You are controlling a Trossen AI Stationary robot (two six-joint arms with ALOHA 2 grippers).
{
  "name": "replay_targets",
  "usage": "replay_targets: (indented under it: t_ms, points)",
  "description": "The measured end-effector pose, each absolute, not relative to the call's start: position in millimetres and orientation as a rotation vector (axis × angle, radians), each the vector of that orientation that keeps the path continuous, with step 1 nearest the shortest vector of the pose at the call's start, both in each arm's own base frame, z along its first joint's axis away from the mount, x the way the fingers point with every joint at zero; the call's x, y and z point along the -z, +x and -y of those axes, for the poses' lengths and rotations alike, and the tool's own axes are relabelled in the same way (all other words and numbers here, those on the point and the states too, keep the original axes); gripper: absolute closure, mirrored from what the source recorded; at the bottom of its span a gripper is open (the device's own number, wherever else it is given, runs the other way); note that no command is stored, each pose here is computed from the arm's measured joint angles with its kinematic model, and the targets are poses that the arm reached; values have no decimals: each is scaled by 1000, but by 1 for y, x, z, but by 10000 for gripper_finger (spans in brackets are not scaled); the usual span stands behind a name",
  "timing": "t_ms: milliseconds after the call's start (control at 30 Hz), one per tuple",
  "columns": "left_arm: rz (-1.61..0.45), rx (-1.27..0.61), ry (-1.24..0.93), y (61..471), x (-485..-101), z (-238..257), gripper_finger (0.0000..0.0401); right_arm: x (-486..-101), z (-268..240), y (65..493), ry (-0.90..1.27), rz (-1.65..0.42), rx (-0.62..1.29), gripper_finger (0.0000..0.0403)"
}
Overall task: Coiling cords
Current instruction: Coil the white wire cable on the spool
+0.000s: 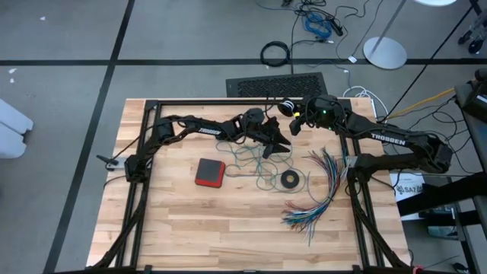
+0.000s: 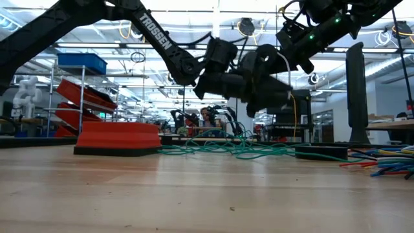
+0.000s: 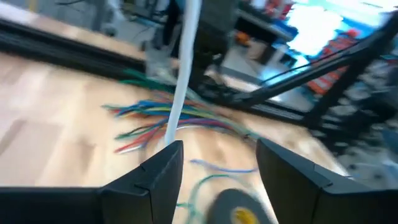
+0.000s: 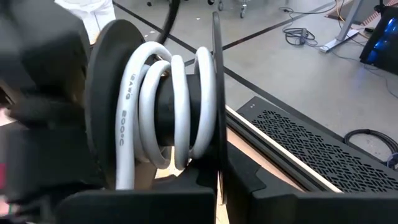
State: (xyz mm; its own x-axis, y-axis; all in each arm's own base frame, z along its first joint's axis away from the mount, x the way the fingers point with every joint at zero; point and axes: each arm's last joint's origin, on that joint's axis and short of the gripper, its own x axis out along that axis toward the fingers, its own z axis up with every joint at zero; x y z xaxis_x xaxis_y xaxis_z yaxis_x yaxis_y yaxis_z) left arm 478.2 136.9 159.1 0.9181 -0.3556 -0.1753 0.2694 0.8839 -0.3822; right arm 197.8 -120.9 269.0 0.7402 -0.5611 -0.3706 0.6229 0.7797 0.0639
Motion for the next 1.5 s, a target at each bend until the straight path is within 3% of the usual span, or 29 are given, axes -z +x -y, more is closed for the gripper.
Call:
replay_targets:
  t_ms: [300, 667, 867, 1167, 1500]
  points:
    - [-256, 260, -283, 477, -155, -143, 192, -268, 120, 198, 192, -355, 647, 403]
    - [-252, 507, -333, 462, -166, -164, 192, -266, 120, 197, 191, -377, 646, 403]
    - [-260, 398, -298, 463, -164, -166, 192, -266, 120, 197, 186, -380, 646, 403]
    - [-241, 391, -188, 475, -163, -138, 192, -267, 120, 197, 184, -370, 646, 403]
    - [-266, 217, -186, 476, -160, -141, 192, -268, 120, 198, 184, -355, 641, 403]
